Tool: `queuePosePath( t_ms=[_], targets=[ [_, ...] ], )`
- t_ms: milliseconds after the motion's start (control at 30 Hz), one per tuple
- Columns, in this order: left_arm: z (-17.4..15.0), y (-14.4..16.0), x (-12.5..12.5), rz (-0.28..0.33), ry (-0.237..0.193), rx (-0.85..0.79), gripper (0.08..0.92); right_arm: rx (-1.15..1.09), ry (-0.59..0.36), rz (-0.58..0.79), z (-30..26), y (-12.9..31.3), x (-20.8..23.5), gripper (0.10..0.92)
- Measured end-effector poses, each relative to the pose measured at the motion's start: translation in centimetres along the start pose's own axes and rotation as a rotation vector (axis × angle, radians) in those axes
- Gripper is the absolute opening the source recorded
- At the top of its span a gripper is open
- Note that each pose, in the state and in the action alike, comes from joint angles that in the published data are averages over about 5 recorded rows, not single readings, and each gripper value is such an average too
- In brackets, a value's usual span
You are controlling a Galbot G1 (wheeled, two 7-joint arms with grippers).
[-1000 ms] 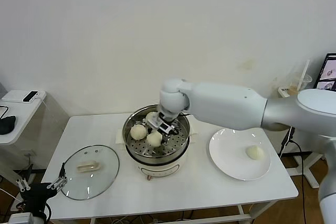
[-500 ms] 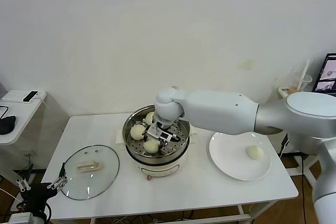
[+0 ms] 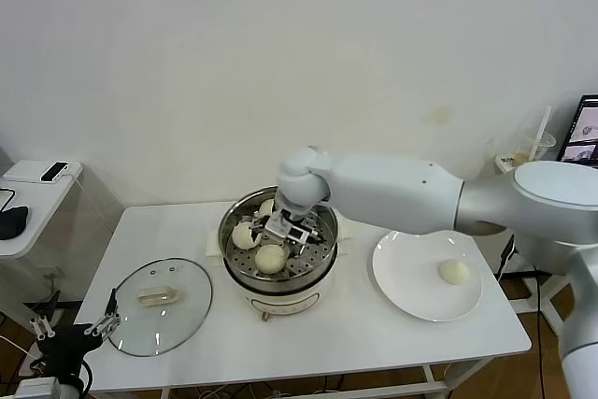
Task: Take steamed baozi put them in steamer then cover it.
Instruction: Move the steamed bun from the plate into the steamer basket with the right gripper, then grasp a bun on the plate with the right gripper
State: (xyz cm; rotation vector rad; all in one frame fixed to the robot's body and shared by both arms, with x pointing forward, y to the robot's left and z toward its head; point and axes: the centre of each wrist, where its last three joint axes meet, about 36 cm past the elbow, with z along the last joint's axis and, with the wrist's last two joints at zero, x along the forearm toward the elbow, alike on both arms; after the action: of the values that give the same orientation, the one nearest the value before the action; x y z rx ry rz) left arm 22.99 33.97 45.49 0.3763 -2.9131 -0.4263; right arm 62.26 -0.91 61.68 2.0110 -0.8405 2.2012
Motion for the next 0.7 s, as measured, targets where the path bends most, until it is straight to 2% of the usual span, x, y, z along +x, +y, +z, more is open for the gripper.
queuePosePath(
  t_ms=[200,333,533,700],
  targets=[
    [0.0,-0.1,-0.2,0.010,-0.002,-0.002,0.823,-0.128,0.010,0.052,1.9,0.6,3.8,0.823],
    [-0.1,-0.3,-0.4,0.020,-0.010,-0.003,0.823,-0.255,0.029,0.072,3.4,2.6,6.1,0.823],
    [-0.4,-0.6,-0.8,0.038,-0.023,-0.005,0.823,-0.464,0.063,0.100,6.2,7.8,8.9,0.823],
    [-0.4,-1.0,-1.1,0.056,-0.026,-0.007,0.823,-0.633,0.105,0.101,9.0,14.0,10.3,0.823]
  ],
)
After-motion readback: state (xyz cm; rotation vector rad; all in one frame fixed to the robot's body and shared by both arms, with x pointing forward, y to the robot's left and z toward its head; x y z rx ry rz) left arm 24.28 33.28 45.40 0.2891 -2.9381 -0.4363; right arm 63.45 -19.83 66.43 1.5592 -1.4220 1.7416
